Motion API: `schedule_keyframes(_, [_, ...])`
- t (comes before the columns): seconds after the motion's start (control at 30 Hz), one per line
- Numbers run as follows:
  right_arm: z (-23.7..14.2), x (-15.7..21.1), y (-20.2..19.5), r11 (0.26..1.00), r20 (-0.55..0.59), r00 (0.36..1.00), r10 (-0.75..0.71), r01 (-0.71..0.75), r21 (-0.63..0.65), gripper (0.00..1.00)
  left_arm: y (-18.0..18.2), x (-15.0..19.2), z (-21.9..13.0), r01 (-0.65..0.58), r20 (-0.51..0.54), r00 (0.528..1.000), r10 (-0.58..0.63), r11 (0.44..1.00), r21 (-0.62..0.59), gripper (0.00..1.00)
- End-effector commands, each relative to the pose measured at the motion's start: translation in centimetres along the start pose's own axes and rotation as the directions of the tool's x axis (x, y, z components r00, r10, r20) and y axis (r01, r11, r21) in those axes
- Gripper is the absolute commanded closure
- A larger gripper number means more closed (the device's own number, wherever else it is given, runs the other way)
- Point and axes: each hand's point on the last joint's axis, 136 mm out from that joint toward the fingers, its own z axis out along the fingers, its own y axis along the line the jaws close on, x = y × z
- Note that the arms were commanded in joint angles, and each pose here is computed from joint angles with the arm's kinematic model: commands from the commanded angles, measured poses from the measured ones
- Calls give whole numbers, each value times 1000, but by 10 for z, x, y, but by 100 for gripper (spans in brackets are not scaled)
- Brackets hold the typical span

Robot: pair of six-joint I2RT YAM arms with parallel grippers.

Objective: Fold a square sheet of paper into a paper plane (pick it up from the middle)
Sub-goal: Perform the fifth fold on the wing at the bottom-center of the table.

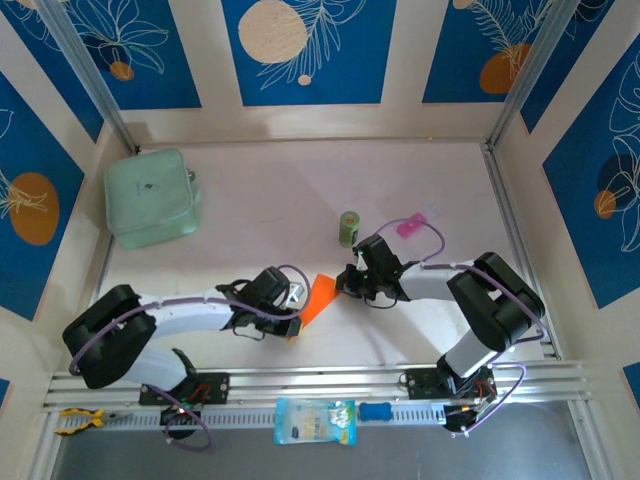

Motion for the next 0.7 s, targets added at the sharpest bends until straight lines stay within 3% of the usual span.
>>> schedule_keyframes(0.0, [3, 15, -36, 990, -36, 998, 55, -50, 135, 96, -4, 5, -11, -10, 4, 1000, 10, 1000, 5, 98])
schedule_keyframes(0.23, [0, 14, -32, 992, -26, 999, 46, -42, 122, 95, -23, -33, -34, -64, 148, 987, 56, 997, 44, 87])
schedule_keyframes(0.47, [0, 14, -29, 994, -28, 999, 43, -40, 106, 95, -31, -57, -6, -79, 105, 992, 71, 994, 77, 86])
schedule_keyframes(0.67, [-3, 9, -16, 998, -31, 1000, 2, 0, 68, 94, -1, -49, 16, -44, 55, 997, 46, 998, -34, 88])
